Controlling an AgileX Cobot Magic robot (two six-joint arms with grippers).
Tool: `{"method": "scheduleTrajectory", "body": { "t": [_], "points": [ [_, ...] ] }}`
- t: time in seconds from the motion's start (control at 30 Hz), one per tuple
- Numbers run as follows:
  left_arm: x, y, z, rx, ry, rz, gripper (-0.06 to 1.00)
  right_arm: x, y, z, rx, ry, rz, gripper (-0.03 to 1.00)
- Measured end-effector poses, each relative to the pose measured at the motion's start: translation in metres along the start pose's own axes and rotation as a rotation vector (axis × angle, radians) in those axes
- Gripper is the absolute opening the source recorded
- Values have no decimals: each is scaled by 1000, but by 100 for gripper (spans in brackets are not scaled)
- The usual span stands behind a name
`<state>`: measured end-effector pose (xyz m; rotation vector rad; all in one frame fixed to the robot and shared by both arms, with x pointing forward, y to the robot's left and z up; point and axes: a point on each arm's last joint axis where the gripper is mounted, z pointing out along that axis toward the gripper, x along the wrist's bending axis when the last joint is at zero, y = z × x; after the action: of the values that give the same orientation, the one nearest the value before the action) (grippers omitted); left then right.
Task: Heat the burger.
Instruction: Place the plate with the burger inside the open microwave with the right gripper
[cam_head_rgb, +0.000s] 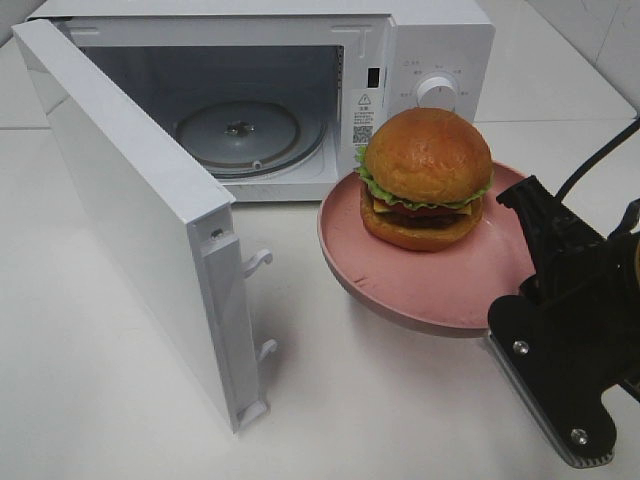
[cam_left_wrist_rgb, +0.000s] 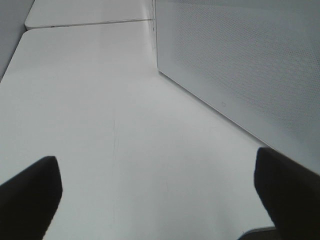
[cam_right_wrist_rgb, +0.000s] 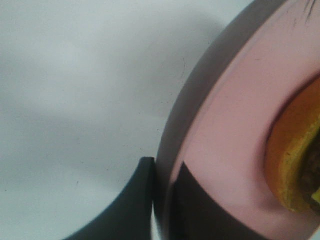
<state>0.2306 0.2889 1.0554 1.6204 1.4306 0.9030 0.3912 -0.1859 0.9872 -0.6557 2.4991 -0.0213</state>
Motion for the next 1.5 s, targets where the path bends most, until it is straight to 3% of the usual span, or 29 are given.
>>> {"method": "scheduleTrajectory", "body": {
  "t": [0.63, 1.17, 1.5],
  "points": [
    [0, 0, 0, 0, 0, 0, 96, -43, -4, 14, -177, 25, -146, 8],
    [0, 0, 0, 0, 0, 0, 96, -48, -3, 23, -174, 36, -185, 8],
    [0, 0, 0, 0, 0, 0, 96, -63, 11, 34, -186, -3, -225, 8]
  ]
}}
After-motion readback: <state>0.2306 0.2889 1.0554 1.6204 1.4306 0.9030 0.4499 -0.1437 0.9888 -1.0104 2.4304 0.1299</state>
